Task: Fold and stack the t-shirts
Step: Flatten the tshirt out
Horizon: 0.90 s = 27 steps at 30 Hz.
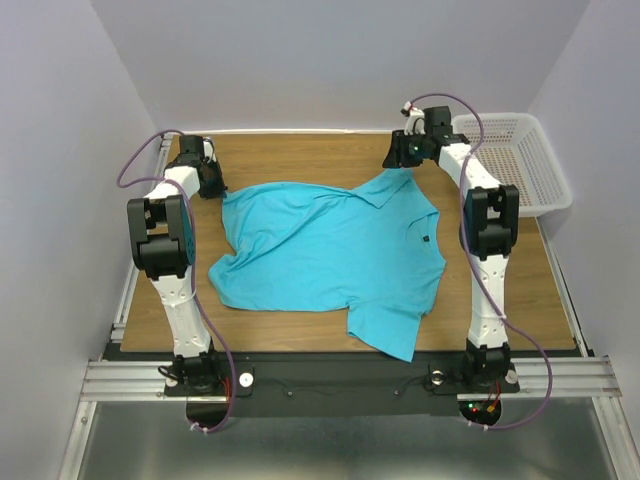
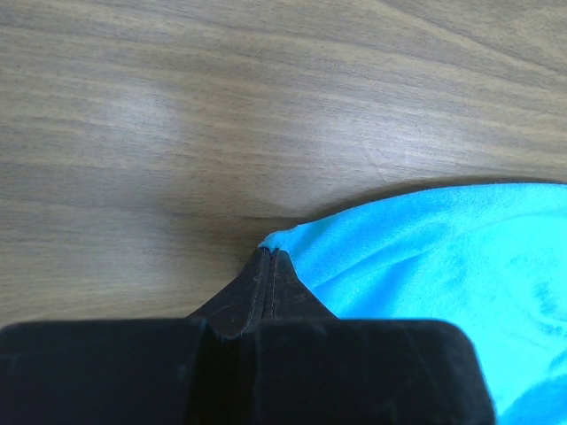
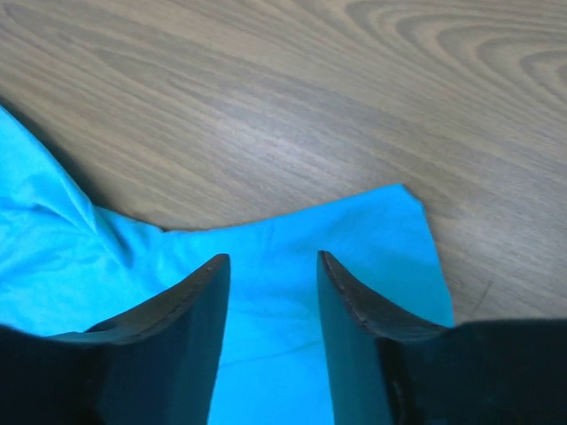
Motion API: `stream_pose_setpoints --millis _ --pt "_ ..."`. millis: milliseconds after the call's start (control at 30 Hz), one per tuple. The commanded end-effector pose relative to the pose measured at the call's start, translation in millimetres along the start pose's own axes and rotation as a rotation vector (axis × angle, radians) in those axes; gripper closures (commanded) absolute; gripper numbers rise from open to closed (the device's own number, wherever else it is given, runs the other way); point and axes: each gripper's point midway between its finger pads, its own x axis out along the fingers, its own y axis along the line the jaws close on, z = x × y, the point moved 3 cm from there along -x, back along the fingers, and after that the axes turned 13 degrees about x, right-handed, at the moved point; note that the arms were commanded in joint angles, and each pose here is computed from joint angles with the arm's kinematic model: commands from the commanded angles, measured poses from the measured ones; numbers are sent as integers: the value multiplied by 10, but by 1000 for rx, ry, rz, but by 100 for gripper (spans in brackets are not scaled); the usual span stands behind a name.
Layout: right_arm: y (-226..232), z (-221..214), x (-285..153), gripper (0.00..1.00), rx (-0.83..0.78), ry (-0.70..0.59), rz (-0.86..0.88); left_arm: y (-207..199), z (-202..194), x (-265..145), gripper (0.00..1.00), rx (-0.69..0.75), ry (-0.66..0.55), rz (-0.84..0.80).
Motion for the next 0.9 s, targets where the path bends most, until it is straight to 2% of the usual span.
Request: stream_pose_setpoints --millis 0,267,533,733,867 --pt "99 201 -151 47 -113 -59 -5 -16 204 -232 100 6 -65 -8" --pt "-277 465 -501 46 -144 -139 -143 -27 242 -244 100 6 -76 -19" --pt "-602 217 -377 48 -77 -86 -280 -39 227 -245 100 6 -75 -27" --pt "-648 118 -314 49 -50 -56 -275 -48 213 -234 100 5 -72 -29" --pt "-632 39 -280 53 -29 -33 -249 -45 206 -227 100 2 -70 -32"
